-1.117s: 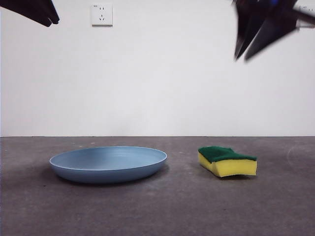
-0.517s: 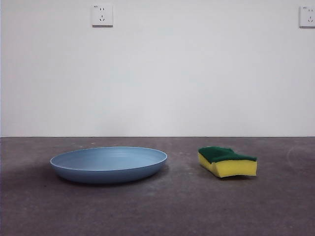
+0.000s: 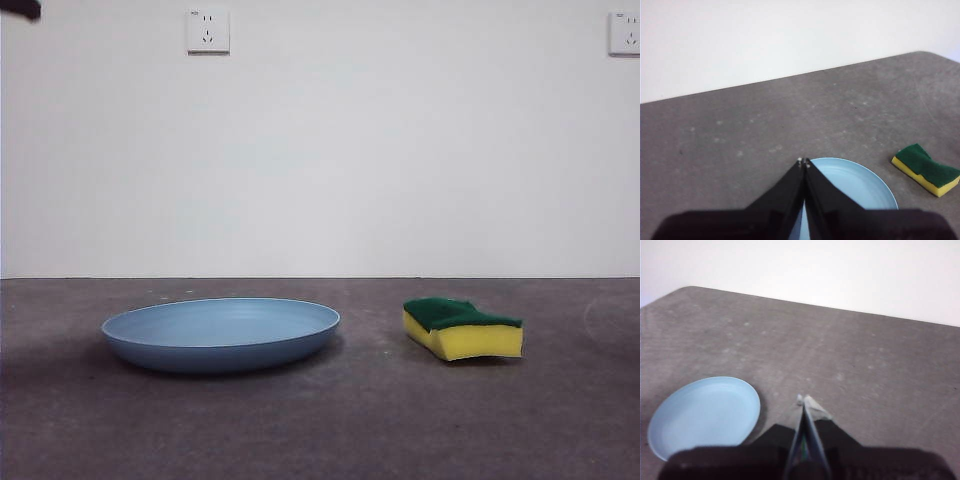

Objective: Pick up the plate,pick up the cloth,clean the plate with the cloth

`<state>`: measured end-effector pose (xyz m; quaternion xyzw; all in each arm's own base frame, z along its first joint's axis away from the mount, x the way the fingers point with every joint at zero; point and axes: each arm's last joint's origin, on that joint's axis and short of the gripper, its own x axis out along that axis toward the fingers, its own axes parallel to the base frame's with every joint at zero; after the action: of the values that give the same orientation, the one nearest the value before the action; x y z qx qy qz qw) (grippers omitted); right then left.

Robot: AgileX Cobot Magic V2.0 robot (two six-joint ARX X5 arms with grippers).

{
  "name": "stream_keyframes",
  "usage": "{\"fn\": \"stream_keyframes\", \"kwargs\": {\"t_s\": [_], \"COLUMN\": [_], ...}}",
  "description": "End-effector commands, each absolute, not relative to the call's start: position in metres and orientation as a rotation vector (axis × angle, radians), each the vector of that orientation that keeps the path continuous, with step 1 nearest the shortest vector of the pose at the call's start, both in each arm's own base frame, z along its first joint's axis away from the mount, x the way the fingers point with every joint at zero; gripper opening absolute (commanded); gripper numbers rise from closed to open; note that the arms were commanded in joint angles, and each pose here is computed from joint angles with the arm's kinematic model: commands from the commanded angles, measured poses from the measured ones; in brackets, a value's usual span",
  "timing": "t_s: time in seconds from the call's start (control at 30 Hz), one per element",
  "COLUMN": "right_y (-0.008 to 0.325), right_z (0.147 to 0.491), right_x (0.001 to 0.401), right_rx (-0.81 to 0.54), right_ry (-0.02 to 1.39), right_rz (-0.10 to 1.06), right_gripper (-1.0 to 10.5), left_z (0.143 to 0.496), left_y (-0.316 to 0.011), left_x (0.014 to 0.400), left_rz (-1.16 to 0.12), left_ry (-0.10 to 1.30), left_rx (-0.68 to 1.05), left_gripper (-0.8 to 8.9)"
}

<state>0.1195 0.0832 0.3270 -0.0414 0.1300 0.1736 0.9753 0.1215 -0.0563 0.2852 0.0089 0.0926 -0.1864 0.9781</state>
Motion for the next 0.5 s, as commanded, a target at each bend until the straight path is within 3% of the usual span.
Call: {"fn": "stream_keyframes", "kwargs": {"t_s": [0.03, 0.27, 0.5], "right_y": [0.083, 0.083, 0.083], "right_z": [0.325, 0.325, 0.324], "right_x": [0.121, 0.121, 0.121], "right_rx": [-0.074, 0.043, 0.041], "right_ry": [0.261, 0.281, 0.285], "right_rz": [0.326, 0.302, 0.294], "right_gripper": [-0.1, 0.0, 0.0], "left_z": [0.279, 0.27, 0.264], "left_y": [-0.057, -0.057, -0.057], "left_x": [0.122, 0.121, 0.12], "left_rz": [-0.378, -0.386, -0.381], "left_ry": [0.195, 0.293, 0.349], "left_rx": [-0.041, -0.037, -0.022], "left_gripper": [-0.08, -0.03, -0.03]}}
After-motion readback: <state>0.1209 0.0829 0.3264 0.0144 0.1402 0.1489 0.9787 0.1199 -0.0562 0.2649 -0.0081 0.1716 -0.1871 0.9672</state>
